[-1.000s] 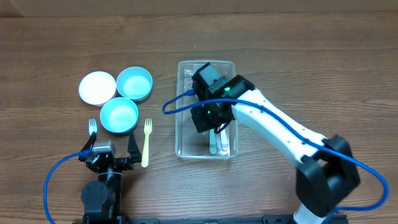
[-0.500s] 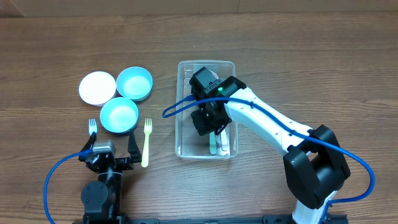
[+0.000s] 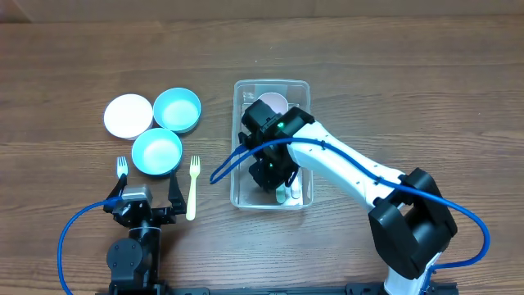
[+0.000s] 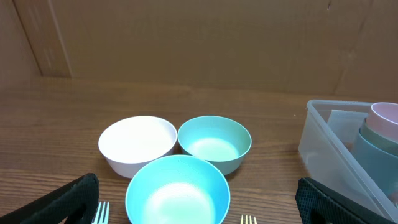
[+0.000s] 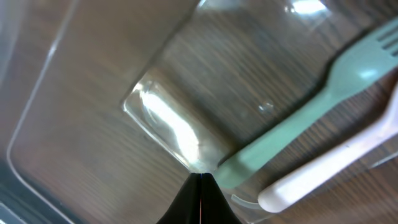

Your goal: Pack container

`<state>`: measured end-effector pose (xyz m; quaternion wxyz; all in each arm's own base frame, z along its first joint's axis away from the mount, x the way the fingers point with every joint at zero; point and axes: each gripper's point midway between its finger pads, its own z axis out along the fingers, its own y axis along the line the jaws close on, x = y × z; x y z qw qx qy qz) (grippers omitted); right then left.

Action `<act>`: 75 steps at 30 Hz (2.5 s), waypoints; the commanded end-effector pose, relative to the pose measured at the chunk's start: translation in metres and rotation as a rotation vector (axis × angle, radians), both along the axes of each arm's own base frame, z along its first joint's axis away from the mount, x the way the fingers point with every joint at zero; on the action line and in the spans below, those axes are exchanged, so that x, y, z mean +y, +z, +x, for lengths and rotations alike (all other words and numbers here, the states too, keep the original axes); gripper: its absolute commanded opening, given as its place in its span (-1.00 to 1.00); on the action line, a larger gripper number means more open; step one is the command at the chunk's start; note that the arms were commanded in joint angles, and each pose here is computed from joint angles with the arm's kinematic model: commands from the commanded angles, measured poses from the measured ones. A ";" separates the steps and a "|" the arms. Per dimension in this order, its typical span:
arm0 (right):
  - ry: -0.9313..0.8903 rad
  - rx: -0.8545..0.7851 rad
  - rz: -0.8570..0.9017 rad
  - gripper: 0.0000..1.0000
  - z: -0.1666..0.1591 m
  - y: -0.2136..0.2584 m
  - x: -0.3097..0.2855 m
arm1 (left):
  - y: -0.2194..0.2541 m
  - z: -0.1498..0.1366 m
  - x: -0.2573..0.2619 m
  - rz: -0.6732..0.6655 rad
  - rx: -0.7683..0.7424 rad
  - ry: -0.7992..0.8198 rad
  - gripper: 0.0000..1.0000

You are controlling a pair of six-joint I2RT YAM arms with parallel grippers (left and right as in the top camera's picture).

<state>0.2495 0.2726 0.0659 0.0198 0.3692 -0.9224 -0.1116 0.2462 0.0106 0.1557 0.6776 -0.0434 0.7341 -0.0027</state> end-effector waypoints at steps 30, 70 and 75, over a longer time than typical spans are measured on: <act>0.215 -0.204 0.000 -0.92 0.024 -0.032 0.004 | 0.001 0.000 0.005 0.026 -0.008 0.019 1.00; 0.111 -0.094 0.098 -0.92 0.036 -0.038 -0.012 | 0.001 0.000 0.005 0.026 -0.008 0.019 1.00; 0.117 -0.082 0.103 -0.92 0.032 -0.040 -0.011 | 0.001 0.000 0.005 0.026 -0.008 0.019 1.00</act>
